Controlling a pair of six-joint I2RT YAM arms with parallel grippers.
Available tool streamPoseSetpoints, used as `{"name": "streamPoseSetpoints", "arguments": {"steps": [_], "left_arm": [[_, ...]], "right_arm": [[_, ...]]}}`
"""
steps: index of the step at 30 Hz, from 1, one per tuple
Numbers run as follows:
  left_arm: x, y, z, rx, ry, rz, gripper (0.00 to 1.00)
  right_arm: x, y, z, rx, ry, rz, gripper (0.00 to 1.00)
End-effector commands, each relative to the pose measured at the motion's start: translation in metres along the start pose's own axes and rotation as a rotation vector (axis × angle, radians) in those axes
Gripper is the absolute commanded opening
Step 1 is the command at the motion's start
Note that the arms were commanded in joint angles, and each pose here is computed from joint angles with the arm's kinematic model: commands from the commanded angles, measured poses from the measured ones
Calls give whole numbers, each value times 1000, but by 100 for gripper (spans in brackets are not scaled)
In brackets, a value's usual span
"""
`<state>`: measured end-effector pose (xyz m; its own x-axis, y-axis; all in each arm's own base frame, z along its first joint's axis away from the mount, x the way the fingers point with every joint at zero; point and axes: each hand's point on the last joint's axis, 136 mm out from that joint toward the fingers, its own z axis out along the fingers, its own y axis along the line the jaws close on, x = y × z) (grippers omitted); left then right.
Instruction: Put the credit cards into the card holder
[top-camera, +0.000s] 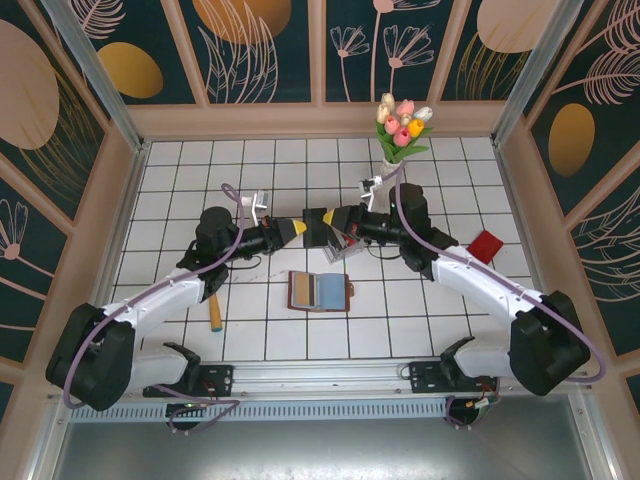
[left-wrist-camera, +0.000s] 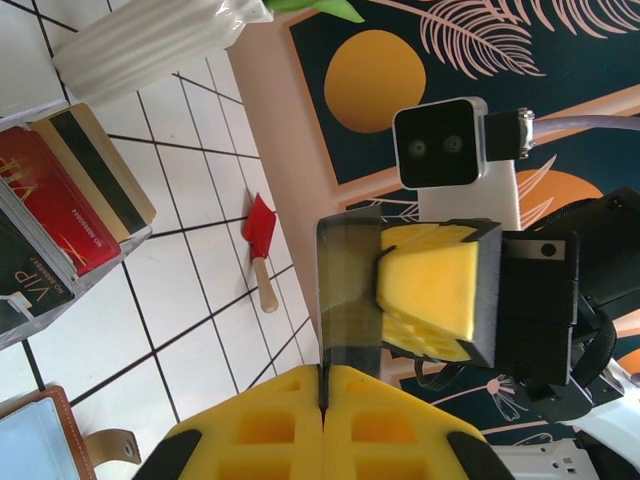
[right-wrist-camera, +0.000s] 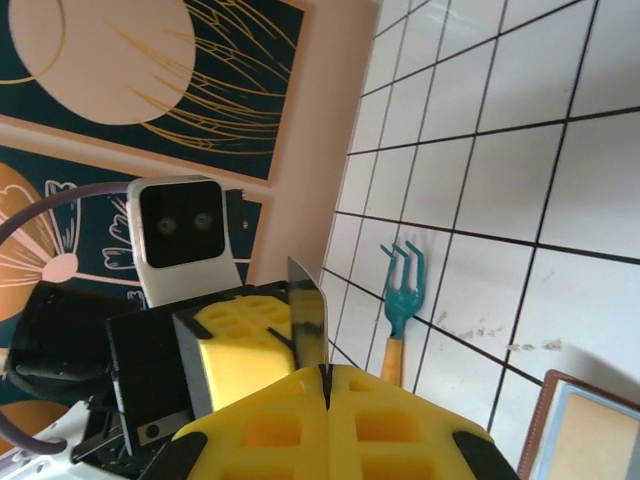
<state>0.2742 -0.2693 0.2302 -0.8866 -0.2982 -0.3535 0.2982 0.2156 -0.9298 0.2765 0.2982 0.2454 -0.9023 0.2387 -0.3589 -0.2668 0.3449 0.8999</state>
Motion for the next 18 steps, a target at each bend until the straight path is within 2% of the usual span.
{"name": "streamPoseSetpoints", "arguments": {"steps": [1, 4, 7, 9, 13, 18], "left_arm": [[1, -8, -4, 17, -5, 30, 0], [4, -2, -6, -3, -3, 19, 0], [10, 14, -9, -58, -3, 2, 0], [16, 38, -13, -152, -13, -14, 0], [31, 77, -27, -297, -57, -46, 0], [65, 97, -23, -427, -10, -7, 0]], "right_arm": [[4, -19, -1, 74, -5, 5, 5], [11, -33, -3, 126, 5, 18, 22], [16, -67, -14, 272, -28, 57, 36], [24, -99, -24, 396, -48, 83, 44], [46, -155, -44, 623, -56, 142, 46], [74, -171, -40, 601, -20, 168, 46]]}}
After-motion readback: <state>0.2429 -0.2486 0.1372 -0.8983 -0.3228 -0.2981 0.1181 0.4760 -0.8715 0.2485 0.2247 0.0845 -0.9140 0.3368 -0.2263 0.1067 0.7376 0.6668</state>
